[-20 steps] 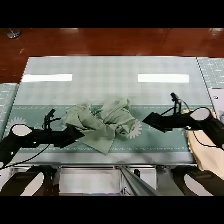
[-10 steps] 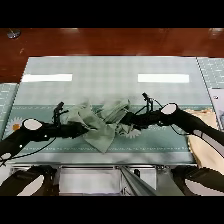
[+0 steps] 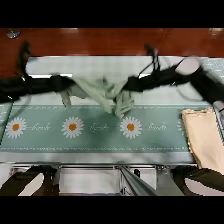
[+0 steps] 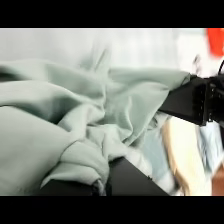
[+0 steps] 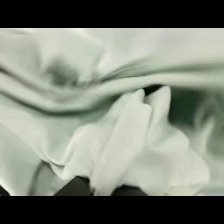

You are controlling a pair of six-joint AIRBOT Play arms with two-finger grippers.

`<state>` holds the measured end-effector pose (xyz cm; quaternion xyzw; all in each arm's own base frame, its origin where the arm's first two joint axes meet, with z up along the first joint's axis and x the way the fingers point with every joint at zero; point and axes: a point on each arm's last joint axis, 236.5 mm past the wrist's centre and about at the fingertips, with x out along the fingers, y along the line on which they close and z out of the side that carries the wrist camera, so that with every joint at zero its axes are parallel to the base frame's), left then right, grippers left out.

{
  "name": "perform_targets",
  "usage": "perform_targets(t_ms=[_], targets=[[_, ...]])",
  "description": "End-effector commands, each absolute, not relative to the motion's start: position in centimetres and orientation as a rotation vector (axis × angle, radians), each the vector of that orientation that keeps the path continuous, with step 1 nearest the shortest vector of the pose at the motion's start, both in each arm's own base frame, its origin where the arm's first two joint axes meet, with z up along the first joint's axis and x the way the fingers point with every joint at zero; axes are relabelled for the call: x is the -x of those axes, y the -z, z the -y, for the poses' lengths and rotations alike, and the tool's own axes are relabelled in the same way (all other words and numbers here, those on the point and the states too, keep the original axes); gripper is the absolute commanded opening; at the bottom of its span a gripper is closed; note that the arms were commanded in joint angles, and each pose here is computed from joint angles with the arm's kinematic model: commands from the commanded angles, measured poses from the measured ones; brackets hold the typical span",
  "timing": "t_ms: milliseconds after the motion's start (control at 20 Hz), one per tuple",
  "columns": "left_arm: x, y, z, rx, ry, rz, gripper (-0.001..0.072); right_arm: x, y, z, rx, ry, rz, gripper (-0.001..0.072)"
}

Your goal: Fold the shirts.

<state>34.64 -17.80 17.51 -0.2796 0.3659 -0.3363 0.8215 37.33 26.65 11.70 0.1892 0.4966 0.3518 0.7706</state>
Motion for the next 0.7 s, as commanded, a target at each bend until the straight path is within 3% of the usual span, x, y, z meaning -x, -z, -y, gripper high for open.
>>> perform_targets(t_ms=[0, 150, 300, 500, 650], targets=[[-34.8, -34.8, 16.1, 0.463, 0.758, -0.405, 0.0034, -39.5, -28.6, -21.6, -0.18, -0.681, -0.748, 0.0019], [-30.1, -46.4, 15.8, 0.33, 0.791, -0.136, 0.0034, -34.6, -40.5, -18.2, -0.036, -0.638, -0.5, 0.0019], [-23.6, -51.8, 16.0, 0.234, 0.805, -0.006, 0.0034, -27.5, -43.2, -16.1, 0.031, -0.636, -0.431, 0.0019], [-16.0, -51.2, 17.8, 0.11, 0.854, -0.013, 0.0034, -19.7, -41.7, -14.1, 0.071, -0.647, -0.454, 0.002], [-13.6, -49.0, 17.2, 0.048, 0.795, -0.086, 0.0034, -16.3, -40.7, -13.9, 0.082, -0.677, -0.483, 0.002]])
